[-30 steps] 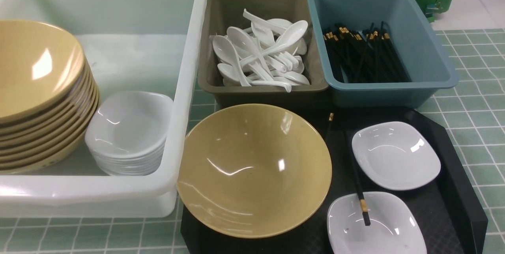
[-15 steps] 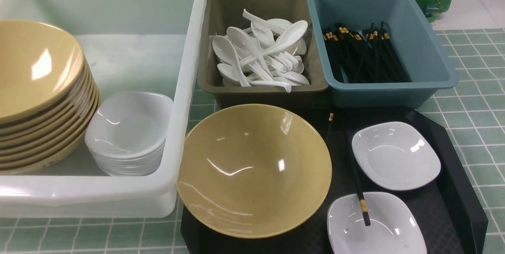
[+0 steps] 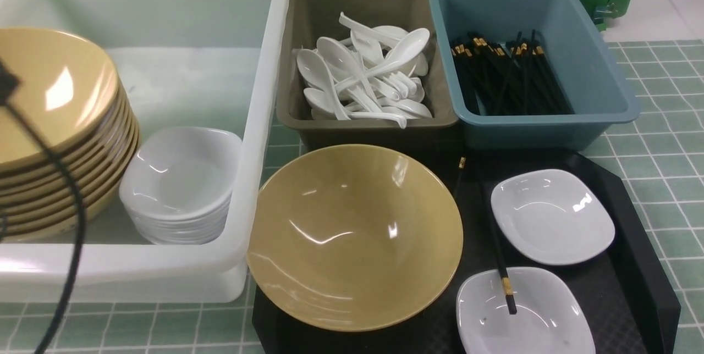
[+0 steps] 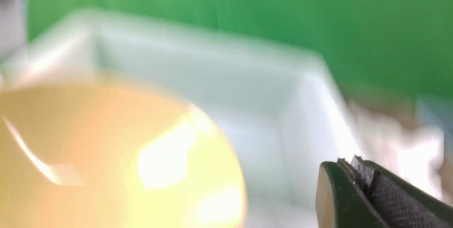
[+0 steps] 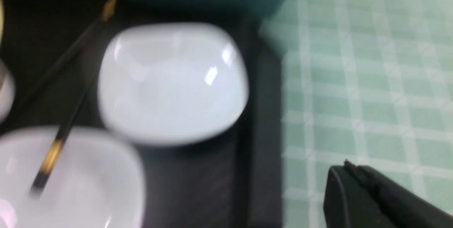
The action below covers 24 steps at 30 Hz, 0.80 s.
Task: On blue table put chopsticks spoon bowls plates into blue grey white boxes.
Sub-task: 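Grasp the large bowl on the tray by its rim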
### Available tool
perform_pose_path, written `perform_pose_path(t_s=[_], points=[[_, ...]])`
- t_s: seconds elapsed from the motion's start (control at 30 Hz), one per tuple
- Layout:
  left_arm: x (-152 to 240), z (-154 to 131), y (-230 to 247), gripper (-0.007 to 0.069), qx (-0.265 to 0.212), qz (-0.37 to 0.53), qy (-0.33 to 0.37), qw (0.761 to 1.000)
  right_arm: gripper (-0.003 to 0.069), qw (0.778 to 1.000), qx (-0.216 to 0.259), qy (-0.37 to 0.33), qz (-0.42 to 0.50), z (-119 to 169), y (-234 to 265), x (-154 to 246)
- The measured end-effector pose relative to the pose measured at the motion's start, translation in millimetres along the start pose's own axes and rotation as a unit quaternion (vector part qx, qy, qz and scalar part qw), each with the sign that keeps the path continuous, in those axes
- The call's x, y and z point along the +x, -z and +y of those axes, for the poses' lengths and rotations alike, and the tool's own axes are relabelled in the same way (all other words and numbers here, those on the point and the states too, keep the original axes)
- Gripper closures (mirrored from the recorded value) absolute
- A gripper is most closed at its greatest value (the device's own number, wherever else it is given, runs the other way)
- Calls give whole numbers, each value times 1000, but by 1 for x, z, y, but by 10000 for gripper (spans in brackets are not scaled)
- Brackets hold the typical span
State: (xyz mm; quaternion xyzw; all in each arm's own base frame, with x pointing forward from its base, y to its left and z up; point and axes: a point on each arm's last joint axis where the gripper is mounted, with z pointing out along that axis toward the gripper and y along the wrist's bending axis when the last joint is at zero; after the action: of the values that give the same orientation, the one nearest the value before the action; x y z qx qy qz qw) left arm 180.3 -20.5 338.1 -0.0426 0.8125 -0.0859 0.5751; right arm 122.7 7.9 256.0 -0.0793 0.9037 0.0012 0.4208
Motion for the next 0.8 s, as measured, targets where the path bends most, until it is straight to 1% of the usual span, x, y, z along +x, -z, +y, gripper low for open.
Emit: perform_pose_path(t_s=[0.03,0.07,0.1,0.13,0.17,0.2,0.23,0.33,0.4,0.47,0.5,0.57,0.67,0.7,0.73,0.77,0.8], points=[[-1,-8,-2,622,1,42,-14,999,623,1000,-12,6,6,3,-2,0],[0,-17,-5,622,18,82,-29,996,623,999,-34,14,12,8,-5,0],[-1,-24,-7,622,25,117,-42,992,623,998,-58,30,16,14,-8,-1],[-1,-37,-8,622,45,152,-63,985,623,997,-68,42,16,17,-9,-2],[0,-50,-11,622,60,181,-81,978,623,994,-92,57,20,22,-13,-2],[-1,-58,-12,622,75,207,-98,971,623,991,-116,70,20,28,-15,-3],[2,-71,-16,622,96,231,-116,961,623,989,-127,77,22,32,-17,-3],[7,-101,-27,622,137,271,-141,942,623,979,-170,106,31,46,-24,-4],[13,-126,-39,622,166,299,-159,926,623,974,-188,118,39,53,-26,-3],[21,-145,-48,622,186,322,-172,912,623,969,-204,134,45,60,-28,-2],[29,-160,-59,622,204,340,-187,899,622,963,-218,149,48,66,-29,0],[39,-177,-74,622,218,356,-209,884,622,958,-230,166,48,71,-28,1],[58,-196,-105,622,225,376,-251,863,622,952,-240,185,44,75,-27,1],[61,-196,-108,622,225,380,-254,861,622,952,-241,186,44,75,-27,1],[75,-202,-125,622,222,394,-273,849,622,951,-240,189,41,75,-27,1],[79,-203,-129,622,221,398,-275,847,622,951,-240,190,40,75,-27,1],[92,-206,-141,622,217,413,-281,839,621,951,-240,190,39,75,-27,1]])
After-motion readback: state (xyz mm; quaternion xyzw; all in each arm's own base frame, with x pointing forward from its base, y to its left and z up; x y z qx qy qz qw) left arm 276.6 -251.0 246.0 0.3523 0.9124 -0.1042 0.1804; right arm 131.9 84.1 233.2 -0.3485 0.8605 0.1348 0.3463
